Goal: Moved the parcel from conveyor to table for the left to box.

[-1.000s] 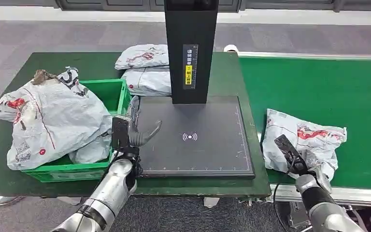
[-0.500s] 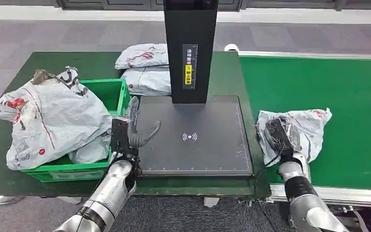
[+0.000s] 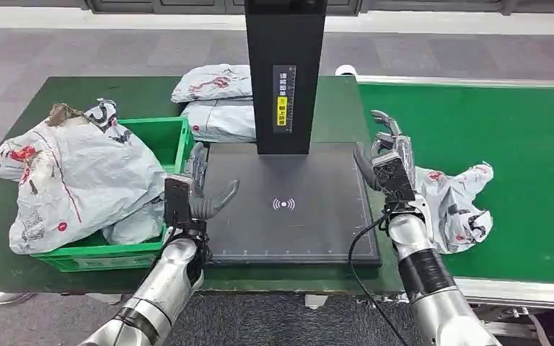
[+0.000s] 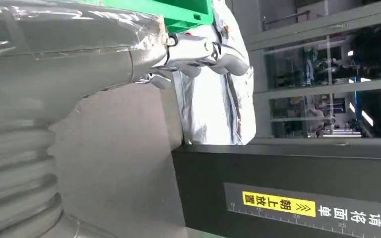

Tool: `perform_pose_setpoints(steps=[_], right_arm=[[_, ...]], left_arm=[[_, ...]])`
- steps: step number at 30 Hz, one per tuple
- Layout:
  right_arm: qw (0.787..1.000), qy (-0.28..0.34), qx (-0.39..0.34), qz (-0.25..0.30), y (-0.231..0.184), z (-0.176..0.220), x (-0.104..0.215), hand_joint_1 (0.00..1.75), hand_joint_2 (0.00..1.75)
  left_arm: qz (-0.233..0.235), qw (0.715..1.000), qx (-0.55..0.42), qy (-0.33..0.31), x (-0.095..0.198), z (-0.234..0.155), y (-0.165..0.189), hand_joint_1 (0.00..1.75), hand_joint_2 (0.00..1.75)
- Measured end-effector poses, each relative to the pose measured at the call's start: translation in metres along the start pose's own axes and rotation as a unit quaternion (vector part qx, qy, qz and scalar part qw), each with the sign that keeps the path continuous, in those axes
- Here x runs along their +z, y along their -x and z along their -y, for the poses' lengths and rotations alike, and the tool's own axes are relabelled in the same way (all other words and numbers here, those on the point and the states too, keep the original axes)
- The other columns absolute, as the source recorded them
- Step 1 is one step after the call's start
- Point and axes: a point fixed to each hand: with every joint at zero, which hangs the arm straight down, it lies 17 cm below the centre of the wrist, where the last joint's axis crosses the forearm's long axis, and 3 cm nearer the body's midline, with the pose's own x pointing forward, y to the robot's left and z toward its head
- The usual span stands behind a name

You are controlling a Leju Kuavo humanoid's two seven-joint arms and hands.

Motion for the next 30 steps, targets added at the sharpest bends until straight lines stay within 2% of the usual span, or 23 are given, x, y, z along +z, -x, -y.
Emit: perform_pose_setpoints(steps=[8, 15, 21, 22, 23, 26, 30], right_arm=[[1.0, -0.008, -0.022, 0.006, -0.01, -0.011, -0.002, 1.75, 1.75], [0.997, -0.049, -0.053, 0.014, -0.027, -0.041, -0.003, 1.75, 1.75], [0.997, -0.063, -0.047, 0.016, -0.031, -0.053, -0.002, 1.75, 1.75], [0.996, -0.076, -0.04, 0.019, -0.036, -0.063, -0.002, 1.47, 1.75], [0.997, -0.061, 0.054, -0.018, -0.019, -0.064, -0.008, 0.0, 0.0], [0.991, -0.043, 0.106, -0.067, 0.017, -0.051, 0.001, 0.0, 0.0], [0.97, -0.02, 0.195, -0.141, 0.083, -0.006, 0.027, 0.0, 0.0]], left_arm=[[0.001, 1.0, 0.002, 0.0, 0.0, 0.002, -0.001, 0.0, 1.75], [0.003, 1.0, 0.005, 0.003, -0.006, 0.008, -0.005, 0.0, 1.75], [0.004, 1.0, 0.007, 0.003, -0.006, 0.01, -0.006, 0.0, 1.75], [0.003, 1.0, 0.008, 0.004, -0.006, 0.012, -0.006, 0.0, 1.75], [-0.004, 1.0, 0.008, 0.002, -0.006, 0.014, -0.003, 0.0, 1.75], [-0.011, 1.0, 0.006, 0.0, -0.005, 0.012, 0.0, 0.0, 1.75], [-0.015, 1.0, 0.006, 0.005, -0.006, 0.012, 0.001, 0.0, 1.75]])
